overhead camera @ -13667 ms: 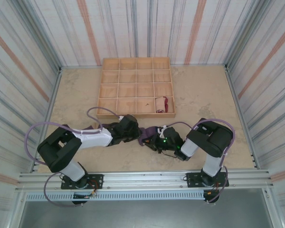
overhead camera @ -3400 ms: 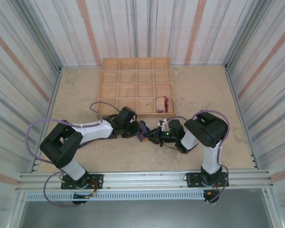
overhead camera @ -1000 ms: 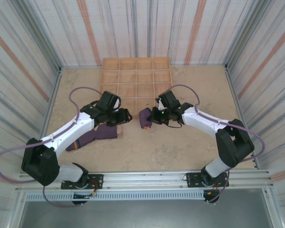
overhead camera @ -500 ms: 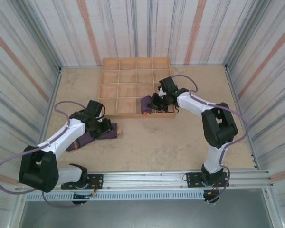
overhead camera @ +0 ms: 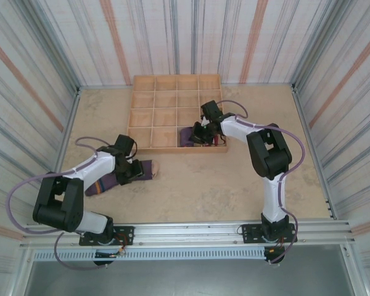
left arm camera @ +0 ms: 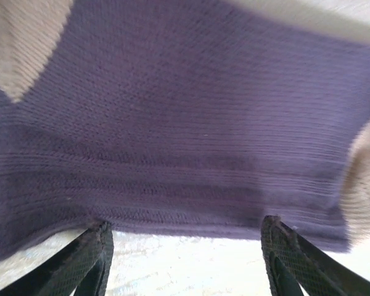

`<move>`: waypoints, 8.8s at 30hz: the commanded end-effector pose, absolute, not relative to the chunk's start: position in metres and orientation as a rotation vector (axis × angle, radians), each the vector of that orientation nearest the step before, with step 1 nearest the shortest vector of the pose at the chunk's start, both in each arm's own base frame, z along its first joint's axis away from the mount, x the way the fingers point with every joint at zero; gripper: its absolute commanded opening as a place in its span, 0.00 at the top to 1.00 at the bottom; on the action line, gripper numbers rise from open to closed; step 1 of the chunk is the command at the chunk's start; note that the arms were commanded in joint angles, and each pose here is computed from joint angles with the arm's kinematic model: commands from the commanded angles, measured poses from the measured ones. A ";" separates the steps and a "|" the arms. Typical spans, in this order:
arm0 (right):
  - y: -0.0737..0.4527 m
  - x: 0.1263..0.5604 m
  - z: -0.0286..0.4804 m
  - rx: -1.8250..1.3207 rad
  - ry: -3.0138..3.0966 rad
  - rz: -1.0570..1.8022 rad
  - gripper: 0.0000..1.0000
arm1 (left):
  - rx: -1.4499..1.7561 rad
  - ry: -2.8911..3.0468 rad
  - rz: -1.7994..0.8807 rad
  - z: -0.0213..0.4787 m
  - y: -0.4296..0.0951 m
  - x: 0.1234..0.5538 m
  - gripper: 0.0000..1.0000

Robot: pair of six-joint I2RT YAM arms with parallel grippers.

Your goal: Roll the socks

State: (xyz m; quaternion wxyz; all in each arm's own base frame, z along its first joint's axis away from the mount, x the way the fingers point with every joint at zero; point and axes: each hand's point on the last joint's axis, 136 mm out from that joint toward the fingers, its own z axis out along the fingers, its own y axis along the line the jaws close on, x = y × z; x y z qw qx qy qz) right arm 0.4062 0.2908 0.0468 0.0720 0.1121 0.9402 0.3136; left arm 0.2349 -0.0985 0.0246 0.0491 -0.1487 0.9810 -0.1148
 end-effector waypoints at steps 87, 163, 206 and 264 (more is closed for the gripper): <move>0.219 0.163 0.124 -0.200 2.318 0.443 0.03 | -0.071 2.956 -0.832 0.110 -0.266 0.225 0.29; 0.354 0.132 0.026 -0.286 2.632 1.182 1.00 | -0.235 2.962 -0.884 0.081 -0.208 0.206 0.43; 0.303 0.146 -0.039 0.519 2.920 1.286 1.00 | -0.198 2.884 -0.756 0.015 -0.237 0.201 0.69; 0.397 0.144 0.060 -1.093 1.882 -0.110 0.45 | -0.177 3.178 -0.496 0.052 -0.202 0.183 1.00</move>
